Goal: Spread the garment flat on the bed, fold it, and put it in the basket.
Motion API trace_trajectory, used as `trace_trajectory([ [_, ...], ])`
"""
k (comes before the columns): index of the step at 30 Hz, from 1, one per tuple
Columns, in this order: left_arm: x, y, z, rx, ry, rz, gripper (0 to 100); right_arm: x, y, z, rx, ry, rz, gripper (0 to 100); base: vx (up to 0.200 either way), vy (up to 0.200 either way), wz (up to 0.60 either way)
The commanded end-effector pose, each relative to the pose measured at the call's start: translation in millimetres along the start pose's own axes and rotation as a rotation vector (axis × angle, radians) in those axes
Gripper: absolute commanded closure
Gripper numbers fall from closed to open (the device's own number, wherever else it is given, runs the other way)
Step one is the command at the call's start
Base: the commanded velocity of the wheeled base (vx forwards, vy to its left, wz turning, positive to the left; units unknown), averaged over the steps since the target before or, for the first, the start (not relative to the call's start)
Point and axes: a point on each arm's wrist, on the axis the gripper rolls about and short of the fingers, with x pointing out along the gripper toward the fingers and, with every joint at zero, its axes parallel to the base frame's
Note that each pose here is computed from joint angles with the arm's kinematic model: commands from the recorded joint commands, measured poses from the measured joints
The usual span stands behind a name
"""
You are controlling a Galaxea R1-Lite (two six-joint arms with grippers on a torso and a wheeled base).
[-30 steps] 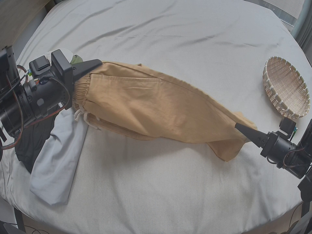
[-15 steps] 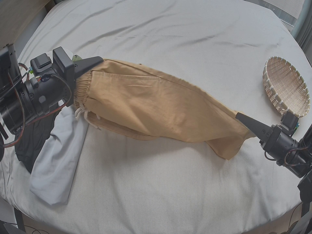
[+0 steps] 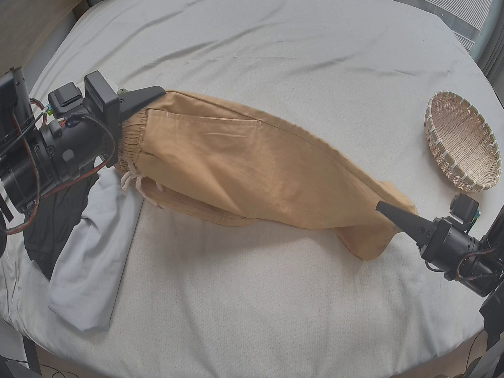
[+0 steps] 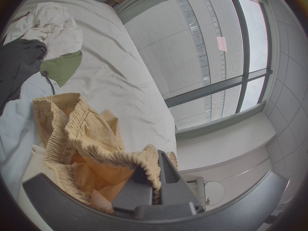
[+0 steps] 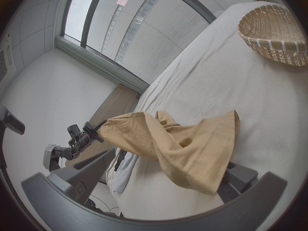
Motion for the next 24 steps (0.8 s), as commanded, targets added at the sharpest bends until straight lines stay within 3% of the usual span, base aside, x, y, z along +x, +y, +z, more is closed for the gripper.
trace_trajectory([
  [1, 0.2, 0.2, 0.2, 0.001, -0.001, 0.001, 100, -2.1, 1.3, -2.5, 0.007, 0.009, 0.004, 0, 0.000, 0.000, 0.00],
  [9, 3.8, 2.5, -0.4, 0.002, 0.000, 0.004, 100, -4.6, 11.6, 6.6, -0.004, -0.032, 0.052, 0, 0.000, 0.000, 0.00],
  [19, 10.4, 8.1, -2.7, 0.006, -0.016, 0.008, 100, 0.7, 7.9, 3.7, 0.002, -0.014, 0.042, 0, 0.000, 0.000, 0.00],
  [20, 10.4, 8.1, -2.7, 0.006, -0.016, 0.008, 100, 0.7, 7.9, 3.7, 0.002, -0.014, 0.042, 100, 0.000, 0.000, 0.00],
  [24, 8.6, 5.8, -2.7, 0.004, -0.014, -0.001, 100, 4.4, 4.3, 1.3, 0.005, -0.001, 0.031, 100, 0.000, 0.000, 0.00],
])
